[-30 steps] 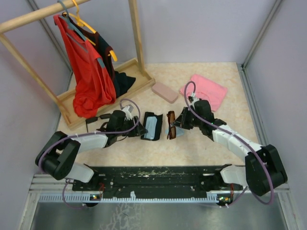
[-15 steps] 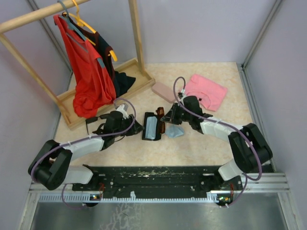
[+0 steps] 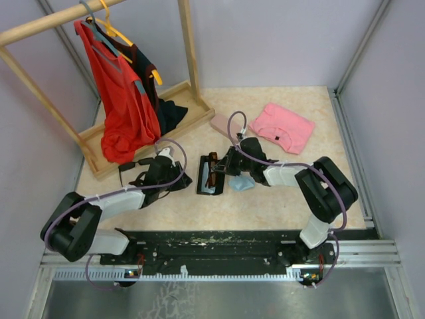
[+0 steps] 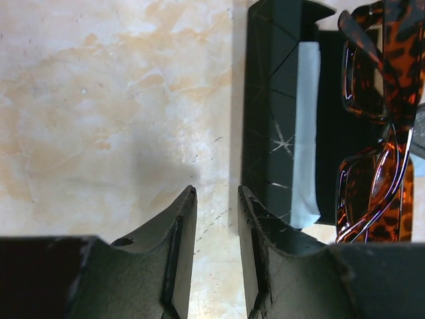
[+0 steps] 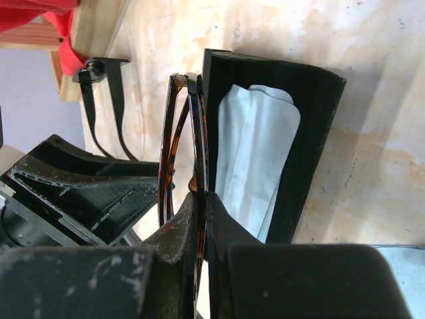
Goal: Organize the sunglasses
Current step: Place the sunglasses in the sunglasses case, then adjust the sunglasses in the sunglasses case.
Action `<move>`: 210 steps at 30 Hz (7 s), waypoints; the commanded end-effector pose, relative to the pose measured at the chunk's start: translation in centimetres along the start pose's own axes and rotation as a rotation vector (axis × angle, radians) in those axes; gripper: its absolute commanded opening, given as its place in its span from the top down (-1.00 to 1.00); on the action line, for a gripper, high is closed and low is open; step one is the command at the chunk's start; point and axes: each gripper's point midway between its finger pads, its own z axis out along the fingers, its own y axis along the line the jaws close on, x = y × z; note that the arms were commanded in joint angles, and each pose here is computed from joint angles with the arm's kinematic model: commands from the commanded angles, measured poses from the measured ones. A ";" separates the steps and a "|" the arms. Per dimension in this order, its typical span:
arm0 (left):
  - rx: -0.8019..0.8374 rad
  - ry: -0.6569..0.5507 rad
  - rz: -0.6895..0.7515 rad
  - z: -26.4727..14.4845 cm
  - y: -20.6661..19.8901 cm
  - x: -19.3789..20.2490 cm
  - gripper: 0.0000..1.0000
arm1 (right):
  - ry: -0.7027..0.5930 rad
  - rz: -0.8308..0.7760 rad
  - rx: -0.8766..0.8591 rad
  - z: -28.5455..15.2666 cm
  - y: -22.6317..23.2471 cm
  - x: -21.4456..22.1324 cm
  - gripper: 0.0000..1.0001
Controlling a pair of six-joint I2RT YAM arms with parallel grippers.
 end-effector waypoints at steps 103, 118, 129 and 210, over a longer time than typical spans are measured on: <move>0.087 0.091 0.043 2.0 -2.6 0.1 0.44 | -0.179 -0.219 0.258 -1.8 -0.2 -4.8 0.38; 0.111 0.112 0.055 2.6 -3.4 0.3 0.51 | -0.046 -0.260 0.299 -0.5 -1.1 -3.0 1.00; 0.121 0.121 0.068 3.3 -4.4 0.3 0.53 | 0.027 -0.308 0.440 1.4 -3.6 -1.7 1.00; 0.103 0.137 0.126 4.3 -5.6 0.6 0.57 | 0.019 -0.485 0.420 0.1 -0.8 -2.5 0.92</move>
